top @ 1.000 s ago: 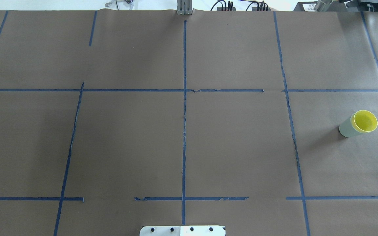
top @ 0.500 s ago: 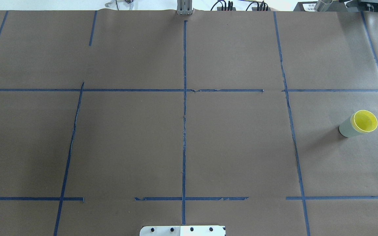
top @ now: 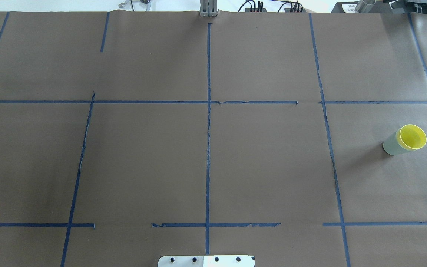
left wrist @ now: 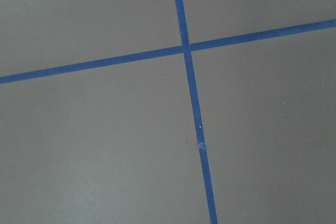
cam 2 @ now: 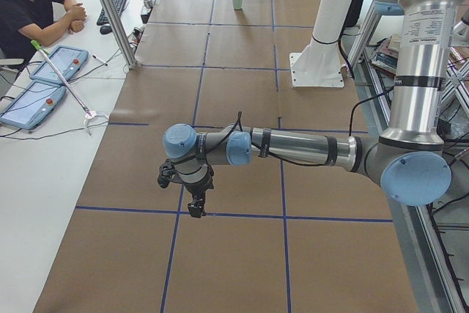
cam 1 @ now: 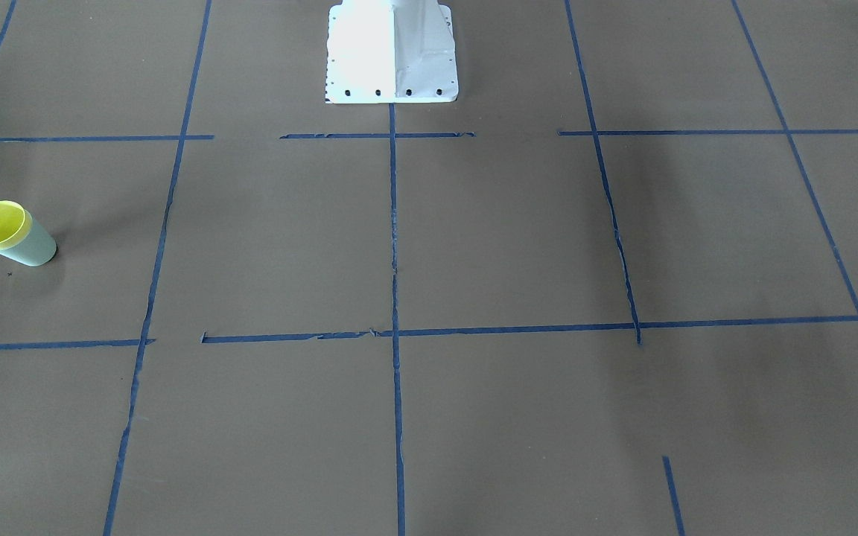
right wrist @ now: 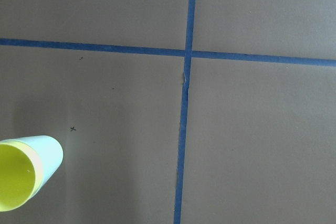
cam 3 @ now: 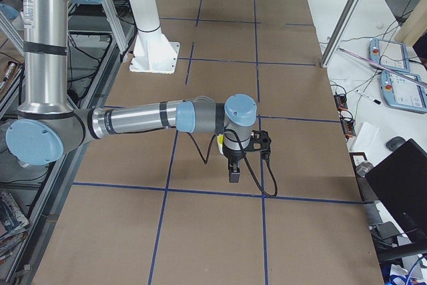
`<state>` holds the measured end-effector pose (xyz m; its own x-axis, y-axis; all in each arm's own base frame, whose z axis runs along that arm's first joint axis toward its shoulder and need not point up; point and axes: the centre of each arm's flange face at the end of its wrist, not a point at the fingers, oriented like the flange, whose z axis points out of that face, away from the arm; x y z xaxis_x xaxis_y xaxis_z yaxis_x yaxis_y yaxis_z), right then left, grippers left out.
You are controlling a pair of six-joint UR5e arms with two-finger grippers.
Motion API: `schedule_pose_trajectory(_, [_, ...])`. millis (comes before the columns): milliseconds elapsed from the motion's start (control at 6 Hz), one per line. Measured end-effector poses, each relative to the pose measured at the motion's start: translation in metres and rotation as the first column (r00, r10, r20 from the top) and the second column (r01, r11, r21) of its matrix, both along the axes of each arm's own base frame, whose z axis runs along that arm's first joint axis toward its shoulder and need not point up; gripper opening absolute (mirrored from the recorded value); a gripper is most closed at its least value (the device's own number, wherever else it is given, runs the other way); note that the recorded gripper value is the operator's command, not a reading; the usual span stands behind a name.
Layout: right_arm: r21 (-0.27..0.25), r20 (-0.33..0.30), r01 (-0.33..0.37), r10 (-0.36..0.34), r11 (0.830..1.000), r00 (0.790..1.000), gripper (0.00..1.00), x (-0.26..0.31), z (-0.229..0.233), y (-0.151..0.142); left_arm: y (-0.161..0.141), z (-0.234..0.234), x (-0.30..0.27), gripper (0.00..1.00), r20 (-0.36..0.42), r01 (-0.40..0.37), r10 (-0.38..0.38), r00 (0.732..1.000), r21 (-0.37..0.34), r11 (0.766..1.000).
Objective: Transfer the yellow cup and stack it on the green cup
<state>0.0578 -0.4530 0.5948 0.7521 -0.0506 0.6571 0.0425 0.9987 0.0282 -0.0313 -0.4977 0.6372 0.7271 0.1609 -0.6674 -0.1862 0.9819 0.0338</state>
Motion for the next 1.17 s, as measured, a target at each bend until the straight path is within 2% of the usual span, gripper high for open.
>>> schedule_pose_trajectory(500, [-0.036, -0.007, -0.001, 0.001, 0.999, 1.000, 1.00, 0.002, 0.020, 0.005, 0.001, -0.008, 0.004, 1.00, -0.053, 0.023, -0.024, 0.998, -0.012, 1.000])
schedule_pose_trajectory(833, [-0.048, -0.006, -0.002, 0.001, 0.999, 1.000, 1.00, 0.002, 0.026, 0.004, 0.000, -0.030, 0.002, 1.00, -0.036, 0.073, -0.074, 0.997, -0.017, 0.997])
schedule_pose_trajectory(1167, [-0.049, -0.003, -0.002, 0.002, 0.999, 1.000, 1.00, 0.001, 0.026, 0.004, 0.010, -0.042, -0.003, 1.00, 0.005, 0.084, -0.084, 0.996, 0.014, 0.996])
